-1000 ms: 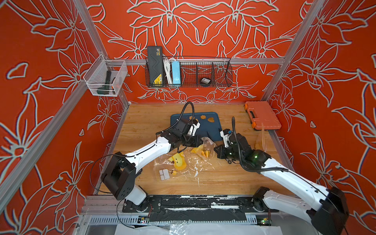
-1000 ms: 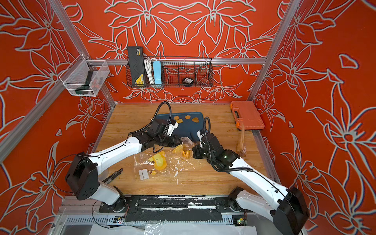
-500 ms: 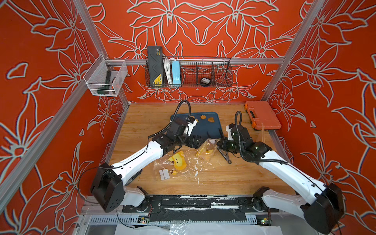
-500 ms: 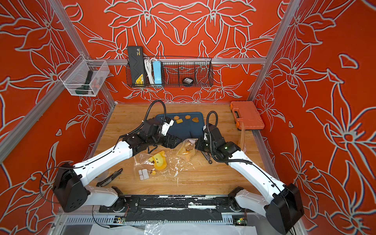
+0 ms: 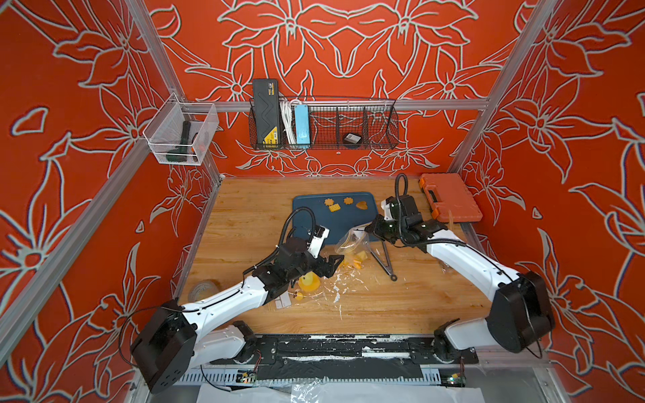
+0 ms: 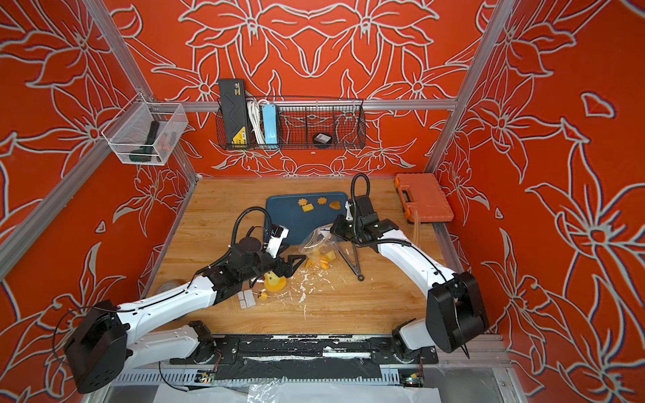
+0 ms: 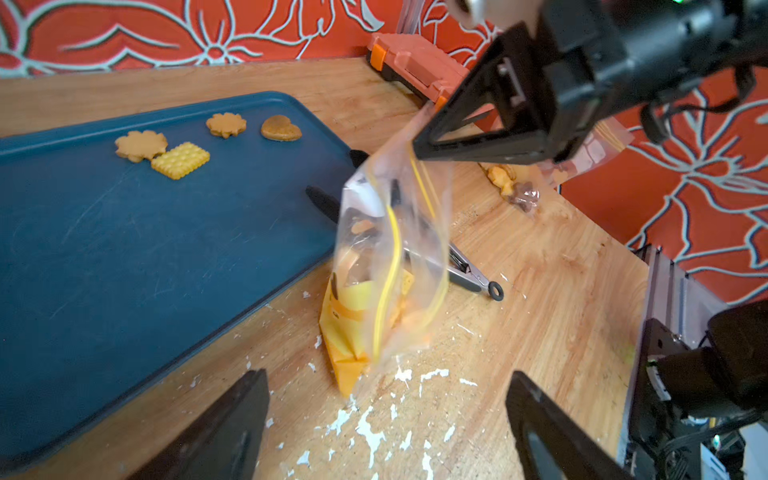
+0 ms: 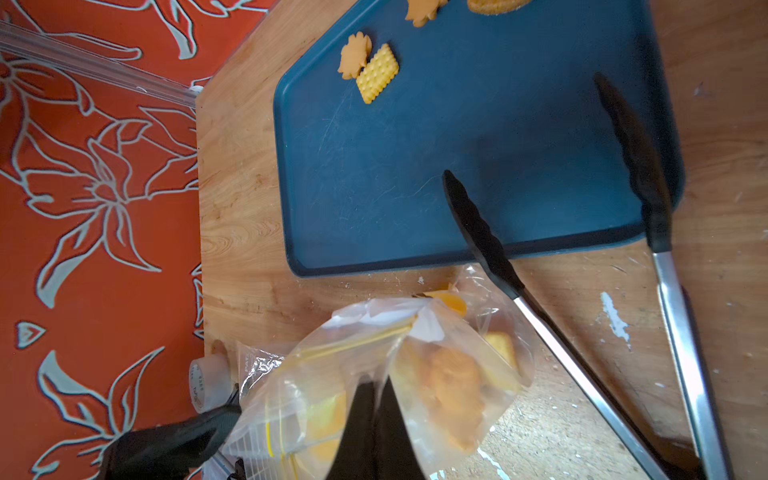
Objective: Put the cookies into a resealable bag to prevent moisture
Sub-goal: Adjust the ziploc bag at the center of the board.
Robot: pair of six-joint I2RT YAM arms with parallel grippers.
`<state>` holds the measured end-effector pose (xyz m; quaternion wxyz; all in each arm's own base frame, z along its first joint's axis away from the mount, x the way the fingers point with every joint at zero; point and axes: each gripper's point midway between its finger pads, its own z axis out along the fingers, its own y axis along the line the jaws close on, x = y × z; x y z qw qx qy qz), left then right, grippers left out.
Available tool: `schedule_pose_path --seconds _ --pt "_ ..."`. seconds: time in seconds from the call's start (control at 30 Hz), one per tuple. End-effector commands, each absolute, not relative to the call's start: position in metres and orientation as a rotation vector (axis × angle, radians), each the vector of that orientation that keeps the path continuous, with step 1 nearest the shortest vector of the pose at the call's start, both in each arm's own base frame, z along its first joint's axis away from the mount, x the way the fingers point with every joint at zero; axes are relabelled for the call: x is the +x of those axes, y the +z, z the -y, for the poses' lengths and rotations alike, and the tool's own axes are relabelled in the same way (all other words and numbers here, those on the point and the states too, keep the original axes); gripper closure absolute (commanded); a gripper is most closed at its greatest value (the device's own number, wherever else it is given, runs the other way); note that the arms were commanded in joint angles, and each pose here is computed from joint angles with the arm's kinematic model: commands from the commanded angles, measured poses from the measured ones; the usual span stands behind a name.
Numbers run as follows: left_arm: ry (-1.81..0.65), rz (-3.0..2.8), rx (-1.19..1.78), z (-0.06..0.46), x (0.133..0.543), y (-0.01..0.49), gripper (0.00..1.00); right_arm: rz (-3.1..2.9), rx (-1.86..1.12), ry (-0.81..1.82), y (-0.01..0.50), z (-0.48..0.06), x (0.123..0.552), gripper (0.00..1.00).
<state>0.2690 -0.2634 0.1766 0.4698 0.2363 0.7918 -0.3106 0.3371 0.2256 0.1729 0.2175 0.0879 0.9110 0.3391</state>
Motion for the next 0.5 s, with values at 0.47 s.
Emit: schedule_pose_path --seconds 0.47 --pt "-0.570 -1.733 0.704 0.277 0.291 0.167 0.15 -2.503 0.185 1.027 0.190 -0.232 0.351 1.00"
